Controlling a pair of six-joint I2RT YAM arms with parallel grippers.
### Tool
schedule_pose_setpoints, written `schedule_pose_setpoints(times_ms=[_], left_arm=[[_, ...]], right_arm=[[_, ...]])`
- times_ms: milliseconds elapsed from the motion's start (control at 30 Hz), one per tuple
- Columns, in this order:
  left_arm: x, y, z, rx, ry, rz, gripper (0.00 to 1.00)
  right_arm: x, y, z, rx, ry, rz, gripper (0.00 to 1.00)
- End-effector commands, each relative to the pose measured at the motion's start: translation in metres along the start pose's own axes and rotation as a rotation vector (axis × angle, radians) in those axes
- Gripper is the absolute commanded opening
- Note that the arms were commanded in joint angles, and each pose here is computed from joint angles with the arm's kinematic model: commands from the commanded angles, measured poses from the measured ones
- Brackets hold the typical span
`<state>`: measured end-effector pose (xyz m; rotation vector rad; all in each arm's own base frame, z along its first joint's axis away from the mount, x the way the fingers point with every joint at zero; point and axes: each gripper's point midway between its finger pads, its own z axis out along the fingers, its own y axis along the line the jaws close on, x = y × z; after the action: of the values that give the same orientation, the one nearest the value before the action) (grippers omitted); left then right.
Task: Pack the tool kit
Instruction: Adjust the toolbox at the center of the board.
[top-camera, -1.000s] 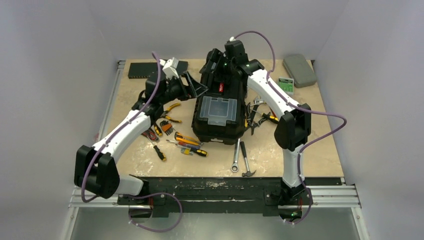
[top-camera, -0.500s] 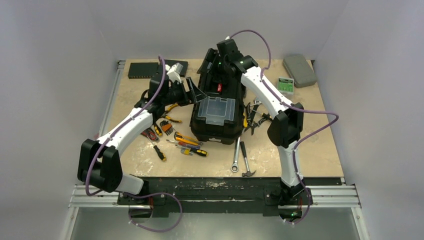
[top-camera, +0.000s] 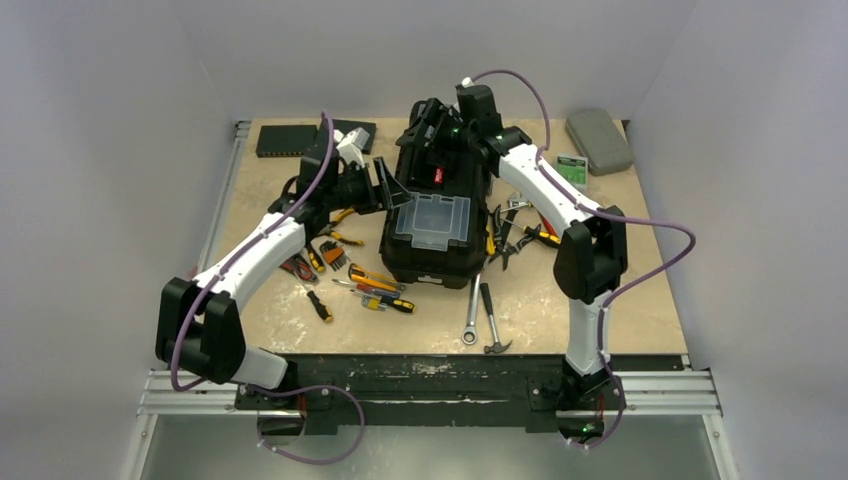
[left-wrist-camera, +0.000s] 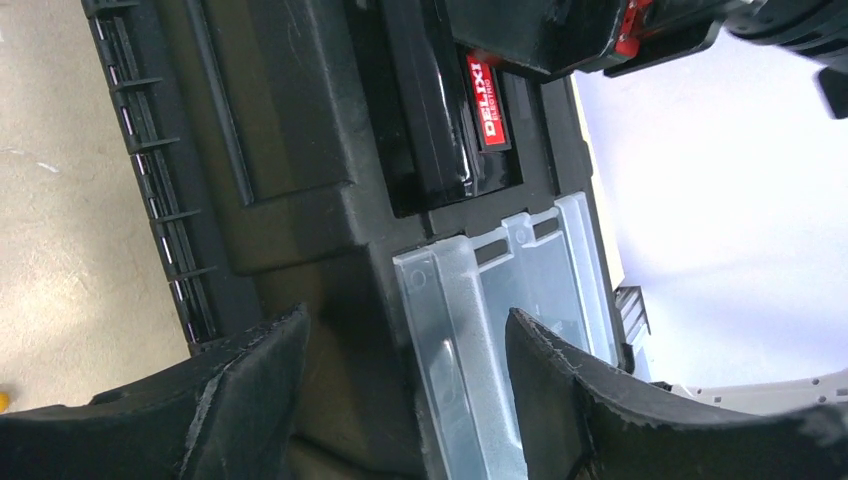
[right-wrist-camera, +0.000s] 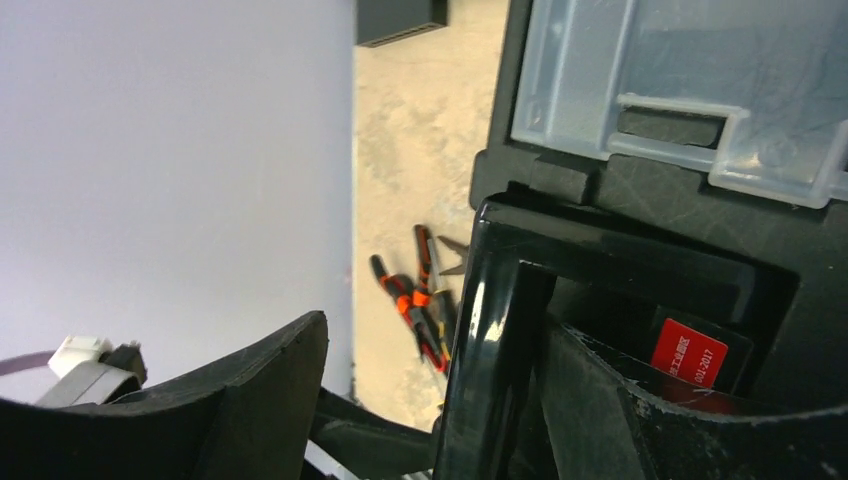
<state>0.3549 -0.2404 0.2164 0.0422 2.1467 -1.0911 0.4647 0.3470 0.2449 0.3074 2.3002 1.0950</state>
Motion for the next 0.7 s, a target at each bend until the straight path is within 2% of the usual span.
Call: schedule_pose_setpoints(times_ms=[0,200,367,567,667], left_arm=[[-0.026,-0.029,-0.028,0.014,-0.068,0.098,0.69],[-0.045,-0.045,-0.044,0.001,-0.114,0.135,0.69],[-0.068,-0.061,-0.052,0.002,-0.154,0.142,0.69],[-0.095,-0.063,-0.049,0.000,-0.210,0.067,0.69],[-0.110,-0.062,-0.046,-0.013,-0.242,0.028,0.73]], right_arm=[[0.003,0.045,-0.023,-0.301,0.035,-0.004,0.73],[-0.007,0.045,-0.036,-0.402,0.040,0.030,0.71],[-0.009,0.053,-0.056,-0.554,0.044,0.047,0.70],[-0.011,0.043,-0.066,-0.572,0.033,0.027,0.69],[-0.012,0.041,-0.077,-0.634,0.035,0.030,0.68]])
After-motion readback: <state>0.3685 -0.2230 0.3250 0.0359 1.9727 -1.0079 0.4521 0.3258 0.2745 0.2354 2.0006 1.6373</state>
